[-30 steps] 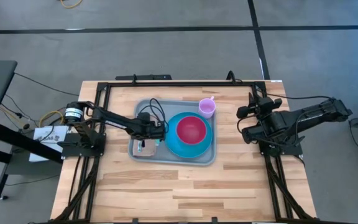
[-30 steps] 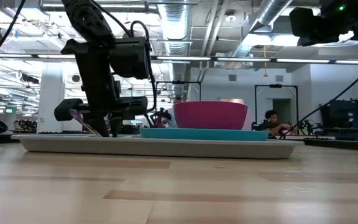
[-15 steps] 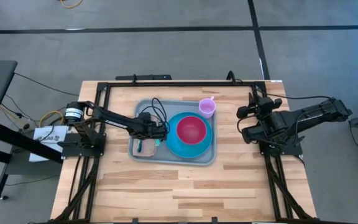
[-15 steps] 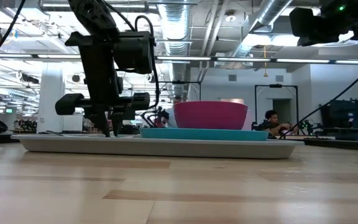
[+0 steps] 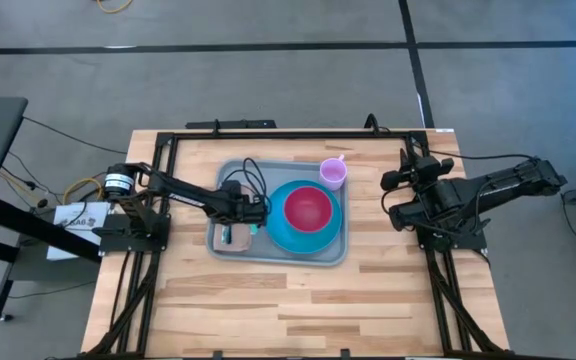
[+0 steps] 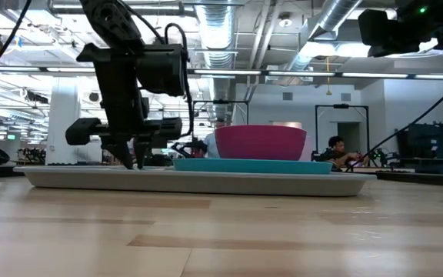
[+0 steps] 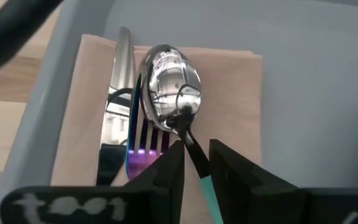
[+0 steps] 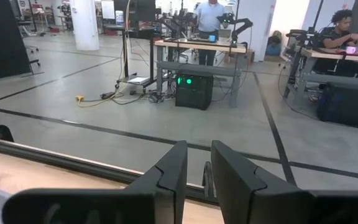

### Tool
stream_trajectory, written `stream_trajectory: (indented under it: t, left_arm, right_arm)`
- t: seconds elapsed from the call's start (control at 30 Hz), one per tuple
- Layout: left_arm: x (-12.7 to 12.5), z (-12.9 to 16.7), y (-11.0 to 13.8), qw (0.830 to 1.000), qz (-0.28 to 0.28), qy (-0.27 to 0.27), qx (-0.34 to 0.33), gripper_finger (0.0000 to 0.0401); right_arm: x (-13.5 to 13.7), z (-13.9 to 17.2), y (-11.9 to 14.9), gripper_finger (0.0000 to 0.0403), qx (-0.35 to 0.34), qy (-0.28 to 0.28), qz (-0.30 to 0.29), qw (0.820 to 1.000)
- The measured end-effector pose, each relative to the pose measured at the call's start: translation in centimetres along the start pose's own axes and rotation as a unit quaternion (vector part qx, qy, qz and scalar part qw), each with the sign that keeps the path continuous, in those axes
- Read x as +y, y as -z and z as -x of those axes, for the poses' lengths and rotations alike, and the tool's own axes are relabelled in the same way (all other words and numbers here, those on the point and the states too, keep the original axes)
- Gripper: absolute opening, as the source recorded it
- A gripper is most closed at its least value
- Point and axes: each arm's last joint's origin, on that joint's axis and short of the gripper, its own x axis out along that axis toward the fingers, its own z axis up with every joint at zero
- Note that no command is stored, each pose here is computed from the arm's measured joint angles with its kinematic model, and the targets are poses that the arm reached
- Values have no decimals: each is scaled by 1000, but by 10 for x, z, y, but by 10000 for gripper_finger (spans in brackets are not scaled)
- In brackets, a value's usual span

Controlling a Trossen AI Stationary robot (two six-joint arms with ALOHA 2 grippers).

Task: Set up tray
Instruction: Put the blue spoon on the brown napkin to the right of the fork

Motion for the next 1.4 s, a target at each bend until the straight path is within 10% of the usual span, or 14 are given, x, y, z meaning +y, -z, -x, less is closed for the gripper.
stream_trajectory:
  t: [0.8, 1.4]
  left_arm:
    - [-22, 16, -3, 996, -59, 59, -37, 1]
    - [-27, 59, -6, 989, -146, 4, -14, 0]
  right_arm:
    - [0, 0, 0, 67, 0, 0, 0, 1000]
    - [0, 0, 0, 67, 0, 0, 1, 1000]
